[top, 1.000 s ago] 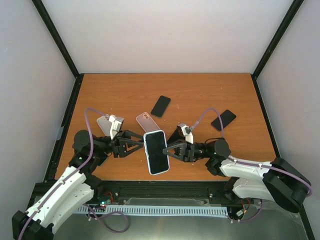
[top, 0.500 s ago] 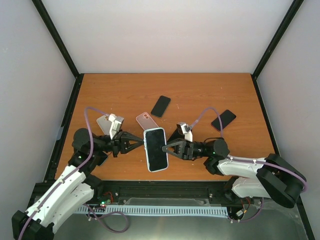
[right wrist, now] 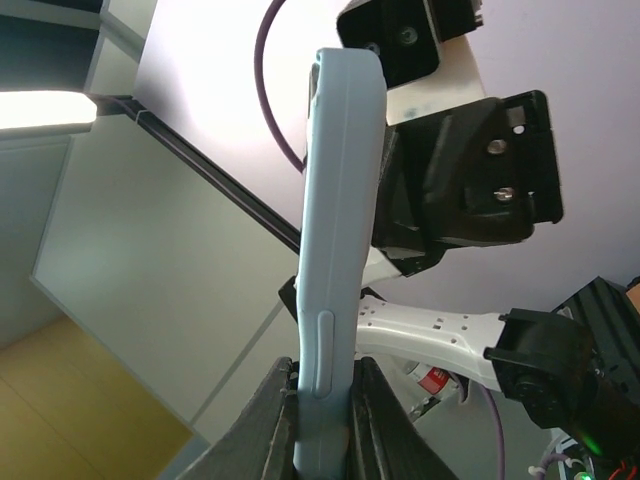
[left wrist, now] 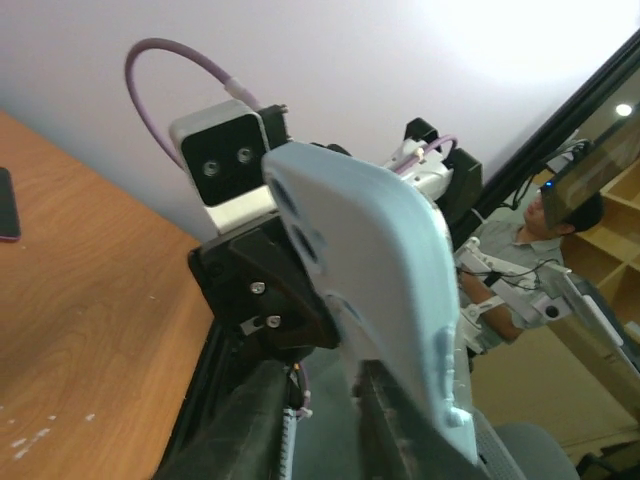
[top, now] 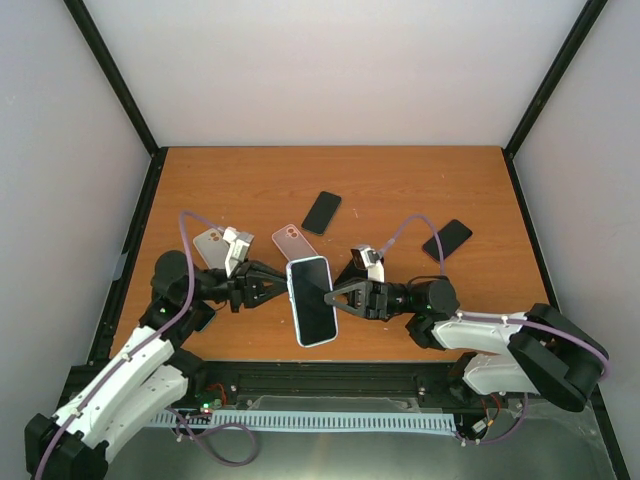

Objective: Put the phone into the phone case

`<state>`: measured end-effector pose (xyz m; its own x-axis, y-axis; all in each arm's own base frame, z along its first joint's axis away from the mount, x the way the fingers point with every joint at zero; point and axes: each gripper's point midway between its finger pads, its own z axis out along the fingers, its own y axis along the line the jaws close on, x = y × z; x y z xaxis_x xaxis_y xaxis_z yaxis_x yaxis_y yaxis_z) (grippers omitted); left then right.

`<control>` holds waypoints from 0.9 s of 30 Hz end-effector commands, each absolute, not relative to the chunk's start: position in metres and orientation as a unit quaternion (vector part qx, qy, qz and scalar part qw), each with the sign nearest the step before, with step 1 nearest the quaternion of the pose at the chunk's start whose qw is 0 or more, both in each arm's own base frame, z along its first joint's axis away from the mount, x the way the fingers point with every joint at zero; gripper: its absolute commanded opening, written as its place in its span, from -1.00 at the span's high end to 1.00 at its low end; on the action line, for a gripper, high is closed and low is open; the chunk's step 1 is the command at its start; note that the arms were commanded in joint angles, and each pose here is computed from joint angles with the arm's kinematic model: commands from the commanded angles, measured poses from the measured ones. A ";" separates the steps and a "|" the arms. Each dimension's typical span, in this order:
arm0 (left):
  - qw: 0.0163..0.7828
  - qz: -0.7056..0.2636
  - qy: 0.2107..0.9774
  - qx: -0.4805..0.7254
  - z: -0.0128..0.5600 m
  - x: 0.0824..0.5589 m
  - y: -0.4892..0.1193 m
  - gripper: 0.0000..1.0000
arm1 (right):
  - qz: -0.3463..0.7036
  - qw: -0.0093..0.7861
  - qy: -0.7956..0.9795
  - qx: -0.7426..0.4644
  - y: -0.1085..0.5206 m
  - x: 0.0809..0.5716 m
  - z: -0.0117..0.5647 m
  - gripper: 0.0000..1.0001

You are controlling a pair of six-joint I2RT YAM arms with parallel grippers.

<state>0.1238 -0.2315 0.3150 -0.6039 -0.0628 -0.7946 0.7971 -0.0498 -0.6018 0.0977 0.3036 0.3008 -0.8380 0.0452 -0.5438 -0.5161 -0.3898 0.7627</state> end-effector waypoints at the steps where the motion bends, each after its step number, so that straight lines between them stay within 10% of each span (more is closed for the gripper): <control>1: 0.340 -0.651 0.609 0.298 0.324 0.127 -0.231 0.43 | 0.819 0.231 0.456 -0.260 0.289 0.085 0.335 0.94; 5: 0.342 -0.668 0.582 0.313 0.335 0.111 -0.227 0.01 | 0.804 0.238 0.482 -0.254 0.295 0.092 0.326 0.94; 15: 0.334 -0.668 0.581 0.323 0.337 0.109 -0.228 -0.08 | 0.796 0.240 0.495 -0.253 0.303 0.099 0.326 0.94; 27: 0.336 -0.659 0.591 0.322 0.332 0.121 -0.233 0.94 | 0.800 0.230 0.485 -0.268 0.304 0.095 0.331 0.95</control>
<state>0.1183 -0.2316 0.3230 -0.6022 -0.0529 -0.7966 0.7977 -0.0785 -0.5979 0.1065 0.3073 0.3023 -0.8044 0.0806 -0.5886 -0.5767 -0.3437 0.7411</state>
